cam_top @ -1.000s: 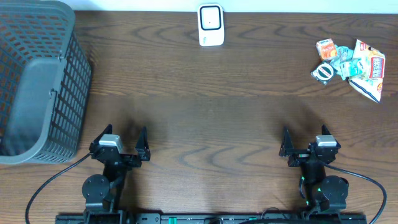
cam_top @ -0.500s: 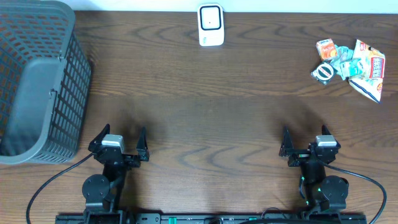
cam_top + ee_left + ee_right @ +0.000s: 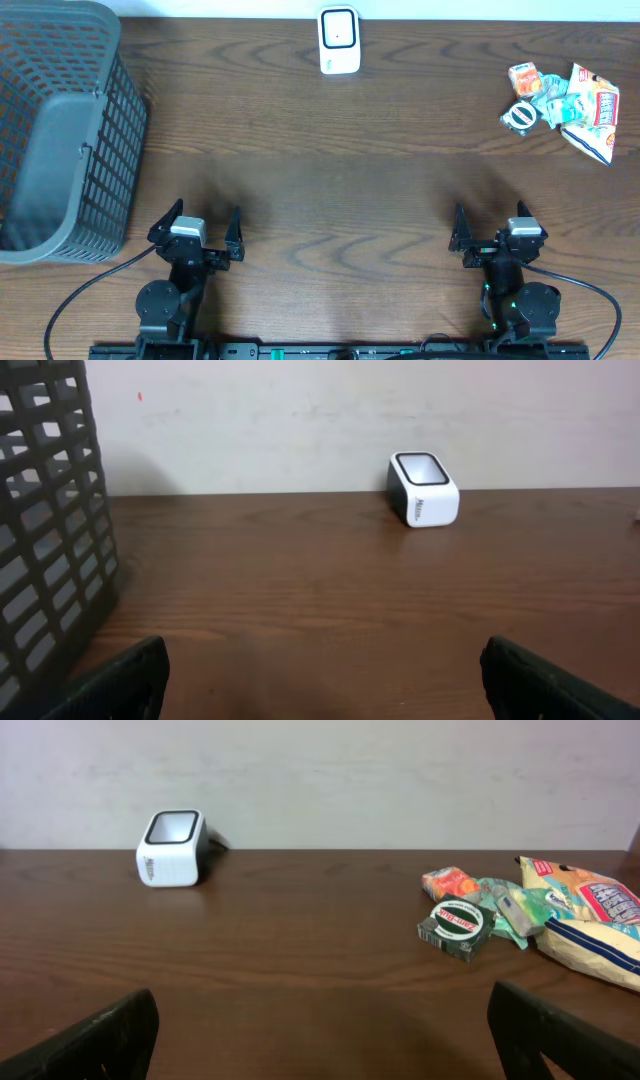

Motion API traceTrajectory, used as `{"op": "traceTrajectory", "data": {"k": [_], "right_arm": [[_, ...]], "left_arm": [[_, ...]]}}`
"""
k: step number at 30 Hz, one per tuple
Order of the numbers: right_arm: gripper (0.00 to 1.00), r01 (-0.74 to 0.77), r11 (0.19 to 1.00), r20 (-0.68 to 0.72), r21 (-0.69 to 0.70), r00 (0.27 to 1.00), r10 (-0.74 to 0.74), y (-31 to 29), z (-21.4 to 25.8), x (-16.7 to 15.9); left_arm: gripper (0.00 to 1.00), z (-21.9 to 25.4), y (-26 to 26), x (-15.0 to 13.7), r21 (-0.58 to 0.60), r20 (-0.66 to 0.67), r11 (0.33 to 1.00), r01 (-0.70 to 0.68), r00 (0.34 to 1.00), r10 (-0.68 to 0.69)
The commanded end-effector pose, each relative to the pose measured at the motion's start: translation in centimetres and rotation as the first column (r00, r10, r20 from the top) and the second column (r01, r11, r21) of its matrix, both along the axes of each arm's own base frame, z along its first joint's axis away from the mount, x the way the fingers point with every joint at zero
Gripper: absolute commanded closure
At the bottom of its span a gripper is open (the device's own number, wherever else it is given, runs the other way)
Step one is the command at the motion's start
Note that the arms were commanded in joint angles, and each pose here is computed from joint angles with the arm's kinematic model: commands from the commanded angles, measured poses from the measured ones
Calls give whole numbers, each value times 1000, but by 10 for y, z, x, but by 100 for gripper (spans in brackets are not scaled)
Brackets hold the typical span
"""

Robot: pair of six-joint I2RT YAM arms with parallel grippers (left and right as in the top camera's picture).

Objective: Scan the item barcode

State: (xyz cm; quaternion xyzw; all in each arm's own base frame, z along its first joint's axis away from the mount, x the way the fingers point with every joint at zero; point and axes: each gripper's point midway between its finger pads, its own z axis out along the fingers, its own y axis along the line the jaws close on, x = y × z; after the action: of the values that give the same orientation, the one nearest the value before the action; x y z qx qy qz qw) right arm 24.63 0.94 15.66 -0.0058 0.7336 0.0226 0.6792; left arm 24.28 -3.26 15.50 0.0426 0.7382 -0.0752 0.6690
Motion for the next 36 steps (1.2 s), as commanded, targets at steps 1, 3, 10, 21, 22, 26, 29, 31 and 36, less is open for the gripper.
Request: {"op": "traceTrajectory", "data": {"k": [1, 3, 10, 21, 22, 26, 29, 31, 36], "right_arm": [[1, 6, 1000, 1, -8, 1000, -6, -1, 0, 0], [1, 6, 1000, 1, -7, 1000, -6, -1, 0, 0], [1, 6, 1000, 1, -7, 1000, -6, -1, 0, 0], [1, 6, 1000, 1, -8, 1000, -6, -1, 0, 0], [1, 6, 1000, 1, -7, 1000, -6, -1, 0, 0], [1, 6, 1000, 1, -8, 1000, -6, -1, 0, 0], [1, 6, 1000, 1, -8, 1000, -6, -1, 0, 0], [1, 6, 1000, 1, -8, 1000, -6, -1, 0, 0], [1, 6, 1000, 1, -8, 1000, -6, -1, 0, 0]], "left_arm": [[2, -15, 0, -1, 12, -46, 1000, -2, 999, 2], [2, -15, 0, -1, 12, -46, 1000, -1, 999, 2], [2, -15, 0, -1, 8, -47, 1000, -1, 999, 1], [2, -17, 8, 0, 16, -53, 999, -49, 997, 50], [2, -17, 8, 0, 16, -53, 999, -50, 997, 50], [2, -17, 9, 0, 17, -53, 998, -55, 997, 56], [2, -17, 13, 0, 20, -54, 997, -76, 996, 77], [2, -17, 13, 0, 21, -54, 997, -76, 996, 77], [2, -18, 13, 0, 21, -55, 997, -75, 996, 76]]}}
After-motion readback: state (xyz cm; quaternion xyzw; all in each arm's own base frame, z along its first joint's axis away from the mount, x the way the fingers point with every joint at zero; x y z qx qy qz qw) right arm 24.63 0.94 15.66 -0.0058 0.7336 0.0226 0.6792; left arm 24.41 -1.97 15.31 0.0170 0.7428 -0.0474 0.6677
